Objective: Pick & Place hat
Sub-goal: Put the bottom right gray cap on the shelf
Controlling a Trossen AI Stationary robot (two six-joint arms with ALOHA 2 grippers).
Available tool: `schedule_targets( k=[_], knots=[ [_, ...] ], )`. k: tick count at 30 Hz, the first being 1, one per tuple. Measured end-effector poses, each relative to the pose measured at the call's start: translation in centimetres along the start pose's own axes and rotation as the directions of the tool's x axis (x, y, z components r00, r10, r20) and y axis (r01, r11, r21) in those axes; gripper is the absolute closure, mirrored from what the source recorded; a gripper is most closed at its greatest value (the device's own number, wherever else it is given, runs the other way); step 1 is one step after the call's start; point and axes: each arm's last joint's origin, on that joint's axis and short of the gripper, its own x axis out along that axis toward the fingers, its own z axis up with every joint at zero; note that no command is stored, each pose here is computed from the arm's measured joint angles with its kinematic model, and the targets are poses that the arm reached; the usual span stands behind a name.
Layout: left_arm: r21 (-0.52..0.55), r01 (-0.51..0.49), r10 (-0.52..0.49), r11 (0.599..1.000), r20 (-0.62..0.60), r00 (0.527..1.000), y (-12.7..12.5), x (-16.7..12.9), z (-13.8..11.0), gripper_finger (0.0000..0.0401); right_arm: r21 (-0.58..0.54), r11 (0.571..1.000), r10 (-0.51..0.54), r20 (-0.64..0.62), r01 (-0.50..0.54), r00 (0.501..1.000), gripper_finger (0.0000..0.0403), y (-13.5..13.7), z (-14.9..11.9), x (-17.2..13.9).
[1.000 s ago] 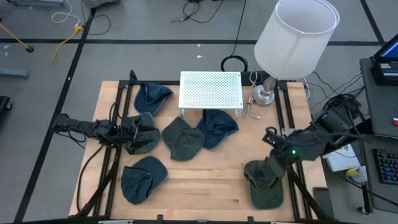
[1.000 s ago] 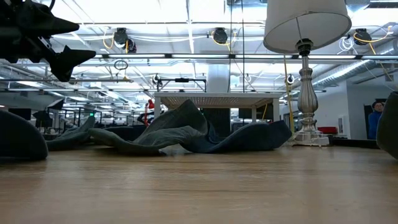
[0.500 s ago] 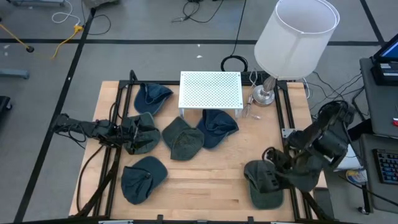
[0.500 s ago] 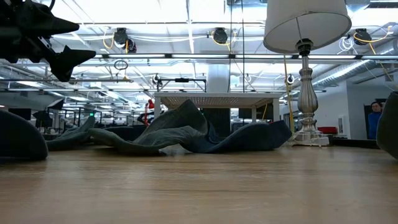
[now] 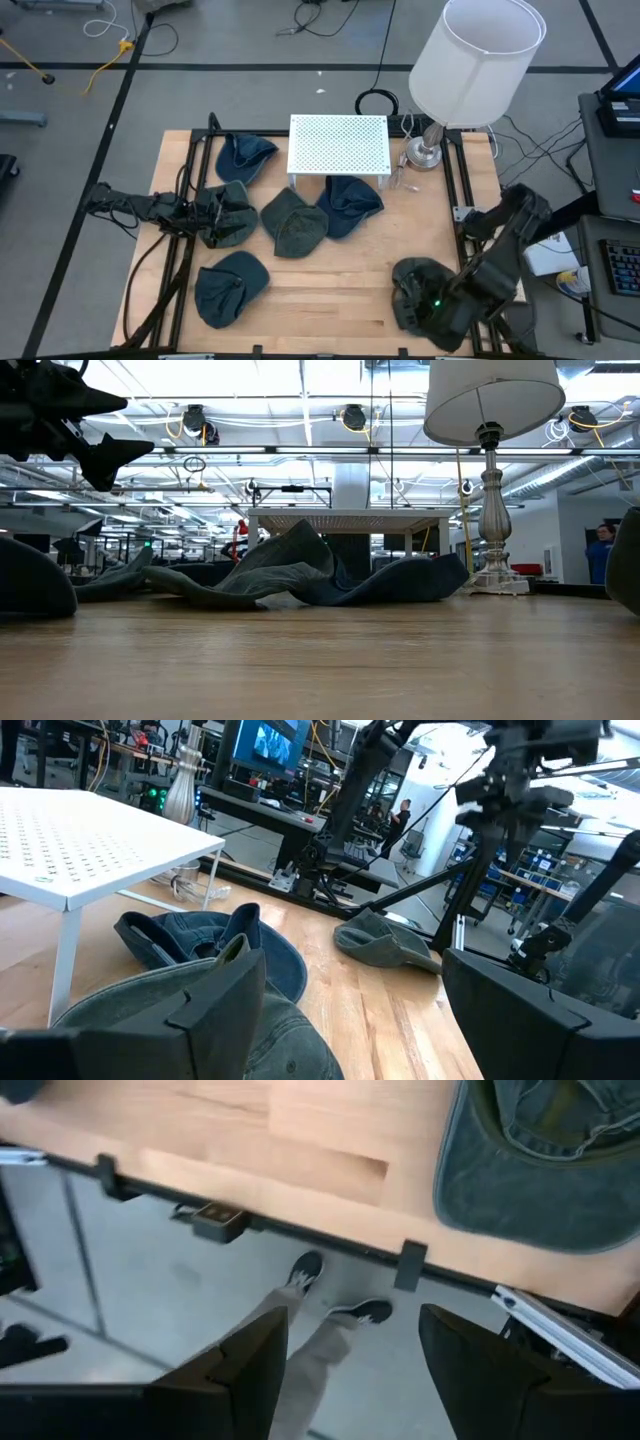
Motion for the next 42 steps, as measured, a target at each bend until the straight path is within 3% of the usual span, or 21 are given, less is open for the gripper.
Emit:
schedule_targets(
  k=[16, 29, 42],
  knots=[
    [0.0, 0.0, 0.0, 1.0, 0.0, 1.0, 0.0, 0.0, 0.0, 0.0095, 0.058, 0.969, -0.248, 0.165, 0.242, 0.955, 0.0184, 0.5, -0.9, 7.4],
    [0.0, 0.0, 0.0, 1.0, 0.0, 1.0, 0.0, 0.0, 0.0, 0.0095, 0.066, 0.943, -0.332, 0.236, 0.326, 0.913, 0.0184, -0.2, -0.5, 11.9],
    [0.0, 0.0, 0.0, 1.0, 0.0, 1.0, 0.0, 0.0, 0.0, 0.0095, 0.024, 0.942, -0.331, 0.222, 0.335, 0.917, 0.0184, -1.7, 2.2, 17.7]
  ],
)
